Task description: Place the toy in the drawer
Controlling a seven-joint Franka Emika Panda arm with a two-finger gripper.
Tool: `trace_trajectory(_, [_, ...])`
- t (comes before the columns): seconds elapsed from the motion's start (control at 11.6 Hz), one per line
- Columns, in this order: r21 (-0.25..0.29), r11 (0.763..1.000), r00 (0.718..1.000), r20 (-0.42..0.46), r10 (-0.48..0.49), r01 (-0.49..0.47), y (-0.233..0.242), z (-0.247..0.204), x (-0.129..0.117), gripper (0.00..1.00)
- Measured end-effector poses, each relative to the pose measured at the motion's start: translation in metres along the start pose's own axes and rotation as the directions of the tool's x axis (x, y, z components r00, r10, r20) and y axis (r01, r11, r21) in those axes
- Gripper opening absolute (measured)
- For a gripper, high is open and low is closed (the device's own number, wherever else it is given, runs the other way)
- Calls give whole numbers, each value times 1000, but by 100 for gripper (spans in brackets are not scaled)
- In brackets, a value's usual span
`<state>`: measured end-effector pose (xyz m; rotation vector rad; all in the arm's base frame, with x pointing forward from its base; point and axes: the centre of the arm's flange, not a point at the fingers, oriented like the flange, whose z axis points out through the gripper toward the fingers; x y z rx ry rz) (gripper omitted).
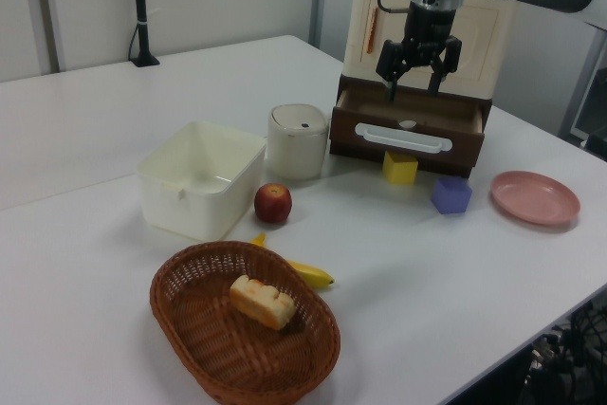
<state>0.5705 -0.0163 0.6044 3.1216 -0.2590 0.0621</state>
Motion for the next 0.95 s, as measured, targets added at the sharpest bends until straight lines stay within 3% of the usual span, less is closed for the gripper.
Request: trace_trajectory(0.95, [1,999,999,16,-36,36,-9,7,-2,100])
